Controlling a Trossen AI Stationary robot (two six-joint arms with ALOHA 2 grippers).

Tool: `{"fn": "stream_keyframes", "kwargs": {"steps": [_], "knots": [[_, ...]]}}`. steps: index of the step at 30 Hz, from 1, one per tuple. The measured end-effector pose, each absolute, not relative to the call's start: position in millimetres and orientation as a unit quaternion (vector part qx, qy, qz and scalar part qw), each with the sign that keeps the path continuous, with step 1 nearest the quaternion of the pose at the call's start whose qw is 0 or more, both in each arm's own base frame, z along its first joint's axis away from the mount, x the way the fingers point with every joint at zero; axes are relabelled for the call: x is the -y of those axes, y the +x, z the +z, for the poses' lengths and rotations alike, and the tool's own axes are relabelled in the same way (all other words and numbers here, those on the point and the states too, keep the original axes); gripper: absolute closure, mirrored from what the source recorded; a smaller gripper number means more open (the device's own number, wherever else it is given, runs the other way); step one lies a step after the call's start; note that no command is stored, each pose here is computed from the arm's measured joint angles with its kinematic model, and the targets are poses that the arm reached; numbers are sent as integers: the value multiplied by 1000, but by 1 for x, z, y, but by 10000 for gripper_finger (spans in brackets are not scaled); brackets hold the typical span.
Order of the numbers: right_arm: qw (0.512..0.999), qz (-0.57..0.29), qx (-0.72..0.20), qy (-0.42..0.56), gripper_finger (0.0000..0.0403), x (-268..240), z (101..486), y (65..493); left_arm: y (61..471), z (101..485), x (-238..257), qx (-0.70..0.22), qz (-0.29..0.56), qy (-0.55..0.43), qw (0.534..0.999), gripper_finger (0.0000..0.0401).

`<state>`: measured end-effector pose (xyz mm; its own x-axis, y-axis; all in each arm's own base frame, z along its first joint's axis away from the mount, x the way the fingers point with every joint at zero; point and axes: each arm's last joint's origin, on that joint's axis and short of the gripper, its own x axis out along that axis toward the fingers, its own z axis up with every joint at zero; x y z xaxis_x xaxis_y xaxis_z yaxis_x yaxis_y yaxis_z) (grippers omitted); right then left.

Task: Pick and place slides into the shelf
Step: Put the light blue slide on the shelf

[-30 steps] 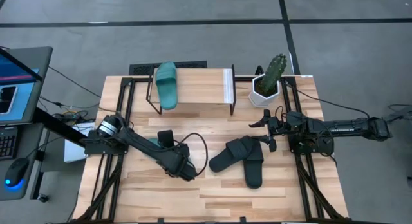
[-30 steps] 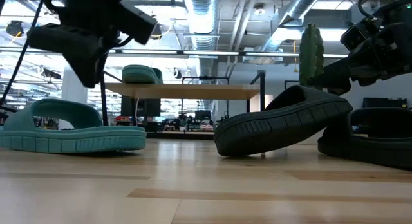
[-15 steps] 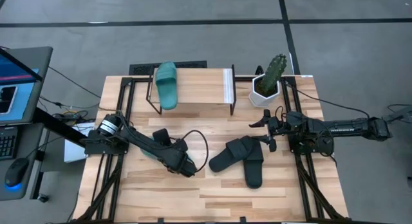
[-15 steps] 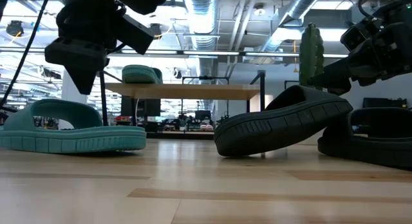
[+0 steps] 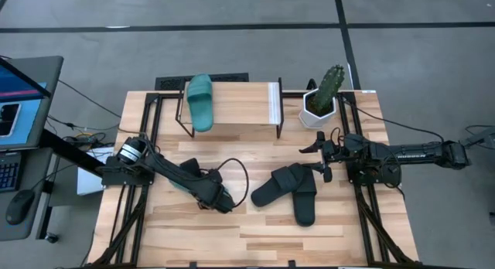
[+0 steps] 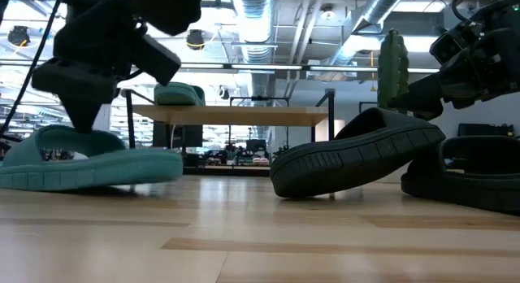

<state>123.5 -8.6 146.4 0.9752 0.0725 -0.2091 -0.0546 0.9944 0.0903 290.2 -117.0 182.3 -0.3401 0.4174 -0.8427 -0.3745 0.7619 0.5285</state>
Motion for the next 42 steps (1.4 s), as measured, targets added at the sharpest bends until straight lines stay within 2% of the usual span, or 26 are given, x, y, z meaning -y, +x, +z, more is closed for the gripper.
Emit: {"fn": "stream_keyframes", "kwargs": {"steps": [10,23,26,29,32,36,42], "knots": [[993,32,-106,42,154,9,146,124,294,179,115,-729,345,7,591,297],[993,32,-106,42,154,9,146,124,286,164,109,-735,366,-6,570,298],[993,32,-106,42,154,9,147,124,284,162,108,-737,367,-6,568,320],[993,32,-107,42,154,9,146,124,284,161,108,-739,365,-6,566,380],[993,32,-106,42,154,9,146,124,284,161,108,-738,364,0,569,394],[993,32,-106,42,154,9,146,124,285,160,109,-744,339,19,576,393],[993,32,-107,42,154,9,146,124,285,160,108,-745,335,23,576,370]]}}
